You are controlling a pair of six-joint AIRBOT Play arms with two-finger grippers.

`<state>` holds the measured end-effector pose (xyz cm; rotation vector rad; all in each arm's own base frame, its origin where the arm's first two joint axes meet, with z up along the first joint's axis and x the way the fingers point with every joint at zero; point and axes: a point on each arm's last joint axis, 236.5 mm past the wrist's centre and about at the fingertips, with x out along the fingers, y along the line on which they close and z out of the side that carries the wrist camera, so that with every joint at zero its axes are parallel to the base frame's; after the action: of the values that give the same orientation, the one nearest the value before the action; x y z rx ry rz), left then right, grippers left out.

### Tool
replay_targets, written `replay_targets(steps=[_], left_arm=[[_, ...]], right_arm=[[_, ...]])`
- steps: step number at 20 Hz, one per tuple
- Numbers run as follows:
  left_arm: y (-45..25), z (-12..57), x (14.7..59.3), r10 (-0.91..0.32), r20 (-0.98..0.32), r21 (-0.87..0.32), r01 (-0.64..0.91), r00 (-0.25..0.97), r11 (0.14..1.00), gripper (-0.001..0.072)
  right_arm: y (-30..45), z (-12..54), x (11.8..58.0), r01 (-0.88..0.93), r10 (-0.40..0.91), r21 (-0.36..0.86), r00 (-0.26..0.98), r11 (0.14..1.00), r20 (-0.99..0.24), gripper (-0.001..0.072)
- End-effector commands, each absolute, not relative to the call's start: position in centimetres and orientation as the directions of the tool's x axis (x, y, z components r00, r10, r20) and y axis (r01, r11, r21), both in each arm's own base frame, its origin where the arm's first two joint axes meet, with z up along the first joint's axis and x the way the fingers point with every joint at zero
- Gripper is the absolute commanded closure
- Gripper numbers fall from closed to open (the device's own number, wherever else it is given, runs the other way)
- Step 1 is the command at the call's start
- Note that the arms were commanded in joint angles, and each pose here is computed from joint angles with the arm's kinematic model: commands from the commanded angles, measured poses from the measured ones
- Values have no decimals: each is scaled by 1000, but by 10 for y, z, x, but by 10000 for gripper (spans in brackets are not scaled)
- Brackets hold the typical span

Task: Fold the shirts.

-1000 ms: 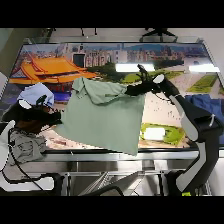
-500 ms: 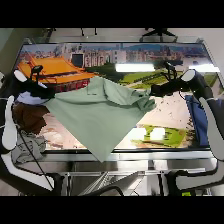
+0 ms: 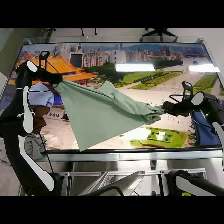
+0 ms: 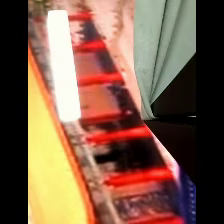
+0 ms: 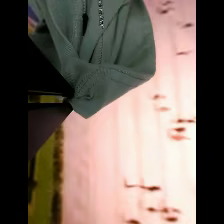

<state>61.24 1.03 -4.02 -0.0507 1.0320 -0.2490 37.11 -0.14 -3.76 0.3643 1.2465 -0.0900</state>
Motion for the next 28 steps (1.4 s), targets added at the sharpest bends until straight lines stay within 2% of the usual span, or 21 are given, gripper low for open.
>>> replay_targets(steps=[1, 4, 7, 8, 9, 10, 11, 12, 13, 15, 19, 20, 21, 22, 25, 28], left_arm=[[-4, -7, 644, -285, -738, -204, 200, 612, 958, 693], [-28, 9, 648, -378, -677, -271, 264, 631, 926, 692], [-44, -1, 641, -449, -659, -372, 258, 603, 892, 686], [-45, -8, 637, -452, -673, -375, 257, 585, 891, 433], [-47, -12, 633, -460, -680, -385, 256, 571, 887, 80], [-50, -14, 628, -472, -689, -393, 263, 550, 881, 4], [-53, -12, 621, -485, -699, -400, 275, 526, 874, 4], [-53, -7, 612, -499, -709, -411, 283, 498, 867, 3], [-53, 0, 601, -514, -719, -434, 275, 468, 858, 4], [-46, 16, 572, -540, -746, -491, 228, 390, 841, 4], [-52, 19, 481, -619, -782, -615, 72, 67, 785, 5], [-57, 11, 462, -627, -779, -627, 27, 18, 779, 5], [-62, -1, 441, -625, -780, -625, -7, -34, 780, 5], [-66, -18, 414, -598, -796, -597, -38, -95, 801, 4], [-72, -66, 335, -502, -827, -498, -85, -254, 863, 4], [-99, -90, 296, -529, -804, -521, -108, -271, 847, 4]], right_arm=[[-46, -9, 423, 317, 16, 236, 567, 919, -824, 695], [-44, 33, 470, 224, 44, 320, 756, 921, -654, 695], [-38, 36, 479, 182, 70, 336, 784, 924, -617, 692], [-39, 28, 480, 177, 72, 323, 773, 930, -631, 692], [-39, 19, 480, 171, 74, 308, 761, 936, -645, 691], [-39, 12, 480, 167, 74, 298, 752, 940, -655, 685], [-41, 7, 480, 165, 73, 289, 745, 943, -663, 669], [-45, 6, 480, 172, 67, 287, 744, 942, -665, 466], [-53, 6, 479, 187, 55, 287, 745, 940, -665, 305], [-72, 2, 468, 212, 56, 289, 710, 934, -702, 291], [-106, -17, 413, 275, 143, 339, 548, 900, -824, 291], [-112, -23, 397, 294, 169, 354, 507, 888, -845, 292], [-118, -28, 383, 312, 192, 367, 473, 876, -860, 306], [-124, -30, 373, 326, 205, 376, 454, 867, -867, 366], [-132, -38, 359, 334, 223, 381, 426, 862, -877, 367], [-111, -53, 356, 310, 323, 447, 376, 839, -869, 365]])
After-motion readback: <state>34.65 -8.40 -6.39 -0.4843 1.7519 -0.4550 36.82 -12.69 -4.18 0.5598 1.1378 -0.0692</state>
